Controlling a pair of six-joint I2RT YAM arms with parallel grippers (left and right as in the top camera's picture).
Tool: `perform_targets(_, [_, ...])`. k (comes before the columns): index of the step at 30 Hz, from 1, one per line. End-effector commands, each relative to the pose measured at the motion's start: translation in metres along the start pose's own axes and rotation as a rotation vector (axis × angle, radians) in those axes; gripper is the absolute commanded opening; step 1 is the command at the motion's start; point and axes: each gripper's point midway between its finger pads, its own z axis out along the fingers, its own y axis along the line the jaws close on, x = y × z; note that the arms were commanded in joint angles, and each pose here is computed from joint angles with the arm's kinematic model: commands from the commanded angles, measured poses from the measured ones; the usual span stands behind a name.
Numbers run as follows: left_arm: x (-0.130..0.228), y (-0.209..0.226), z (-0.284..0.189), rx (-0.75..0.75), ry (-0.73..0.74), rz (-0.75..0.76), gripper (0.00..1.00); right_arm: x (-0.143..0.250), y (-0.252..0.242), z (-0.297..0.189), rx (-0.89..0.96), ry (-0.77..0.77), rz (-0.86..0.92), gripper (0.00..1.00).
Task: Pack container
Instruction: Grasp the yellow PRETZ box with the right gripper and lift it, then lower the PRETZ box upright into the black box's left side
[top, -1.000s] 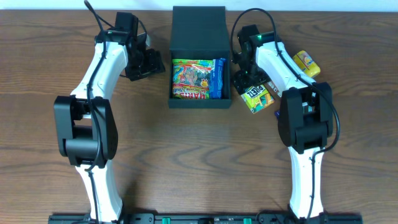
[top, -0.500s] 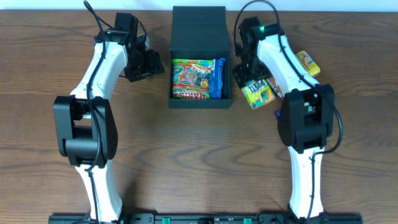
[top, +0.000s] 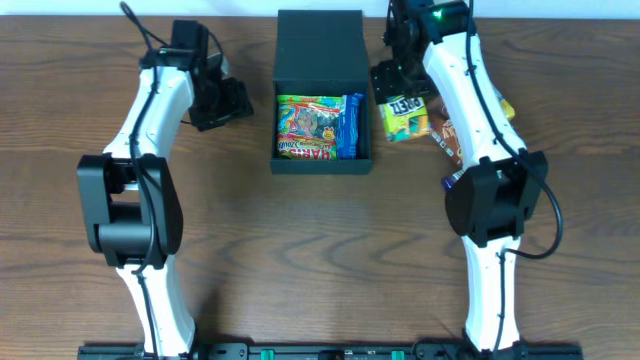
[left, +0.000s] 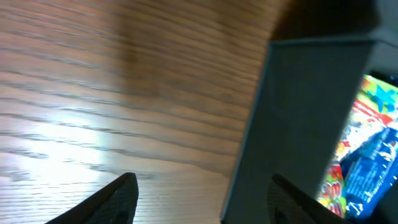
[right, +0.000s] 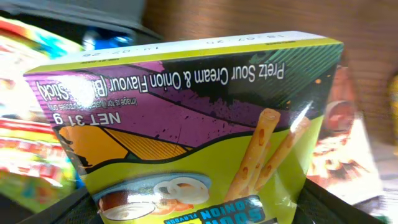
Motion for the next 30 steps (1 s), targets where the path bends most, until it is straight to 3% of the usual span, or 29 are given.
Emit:
perform_targets(1, [-0.011, 0.003, -0.018, 0.020, -0.042, 0.007, 0.68, -0.002, 0.038, -0.009, -0.077, -0.024, 0.070, 0.78])
perform_targets(11, [-0.018, 0.021, -0.024, 0.022, -0.056, -0.007, 0.69, -0.005, 0.105, -0.012, -0.123, -0.093, 0.091, 0.77])
perform_targets(30, [-0.016, 0.043, -0.031, 0.005, -0.039, -0.035, 0.70, -0.008, 0.172, -0.002, -0.175, -0.167, 0.129, 0.74])
